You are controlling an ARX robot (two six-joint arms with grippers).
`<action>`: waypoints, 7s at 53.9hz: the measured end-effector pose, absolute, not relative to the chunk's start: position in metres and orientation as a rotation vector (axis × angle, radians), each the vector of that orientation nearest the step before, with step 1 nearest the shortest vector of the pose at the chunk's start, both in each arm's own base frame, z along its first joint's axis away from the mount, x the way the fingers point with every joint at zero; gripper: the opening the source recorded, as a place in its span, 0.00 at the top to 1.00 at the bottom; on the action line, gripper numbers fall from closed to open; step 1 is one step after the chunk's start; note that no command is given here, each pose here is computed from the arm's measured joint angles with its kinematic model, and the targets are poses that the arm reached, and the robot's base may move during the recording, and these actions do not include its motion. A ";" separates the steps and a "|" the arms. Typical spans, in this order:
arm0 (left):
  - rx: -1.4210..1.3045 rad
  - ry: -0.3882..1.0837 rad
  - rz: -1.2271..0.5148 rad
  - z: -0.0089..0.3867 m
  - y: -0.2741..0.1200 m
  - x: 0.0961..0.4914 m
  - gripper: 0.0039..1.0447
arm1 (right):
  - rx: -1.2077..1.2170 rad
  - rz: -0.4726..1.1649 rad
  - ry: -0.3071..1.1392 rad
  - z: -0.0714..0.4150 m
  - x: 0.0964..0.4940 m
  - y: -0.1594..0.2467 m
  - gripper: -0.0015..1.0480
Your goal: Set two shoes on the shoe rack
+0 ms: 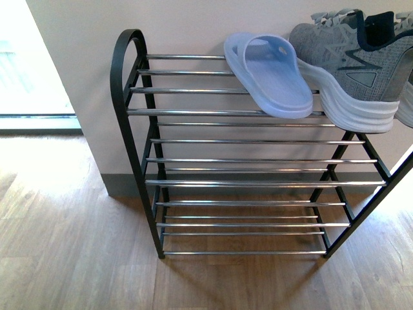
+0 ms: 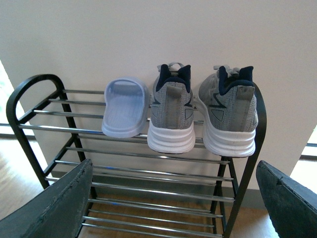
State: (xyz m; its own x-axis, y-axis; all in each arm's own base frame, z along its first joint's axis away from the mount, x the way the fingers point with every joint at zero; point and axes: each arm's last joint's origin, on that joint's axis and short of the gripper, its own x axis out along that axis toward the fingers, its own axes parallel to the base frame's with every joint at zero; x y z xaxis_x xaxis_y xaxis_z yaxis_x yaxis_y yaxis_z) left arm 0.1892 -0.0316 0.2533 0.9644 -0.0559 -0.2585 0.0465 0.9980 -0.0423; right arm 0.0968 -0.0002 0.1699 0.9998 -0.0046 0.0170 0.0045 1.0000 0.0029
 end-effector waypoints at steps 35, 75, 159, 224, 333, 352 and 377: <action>0.065 0.530 -0.151 0.229 -0.122 0.365 0.99 | 0.003 -0.005 -0.017 0.170 0.097 0.000 0.09; 0.207 0.600 -0.124 0.188 -0.188 0.456 0.96 | 0.003 -0.004 -0.017 0.170 0.097 0.000 0.09; -0.107 0.116 0.324 0.291 -0.015 0.114 0.09 | 0.003 -0.004 -0.017 0.170 0.097 0.000 0.09; -0.011 0.005 -0.002 0.182 0.000 0.098 0.99 | 0.003 -0.002 -0.017 0.170 0.097 0.000 0.09; -0.008 0.005 -0.001 0.167 0.000 0.098 0.09 | 0.003 0.001 -0.016 0.170 0.097 0.000 0.09; -0.007 0.005 -0.005 0.167 0.000 0.098 0.09 | 0.003 -0.004 -0.016 0.170 0.097 0.000 0.09; -0.008 0.004 -0.004 0.167 0.000 0.098 0.09 | 0.003 -0.003 -0.016 0.170 0.097 0.000 0.09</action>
State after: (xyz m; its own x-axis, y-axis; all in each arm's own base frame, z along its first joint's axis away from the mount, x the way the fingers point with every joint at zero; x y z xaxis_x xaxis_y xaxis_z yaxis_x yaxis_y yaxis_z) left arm 0.0978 -0.0004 0.1669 1.0000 -0.0042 -0.0044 0.0042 1.0000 -0.0078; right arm 0.0968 -0.0002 0.1698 0.9999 -0.0031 0.0158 0.0030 1.0000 0.0029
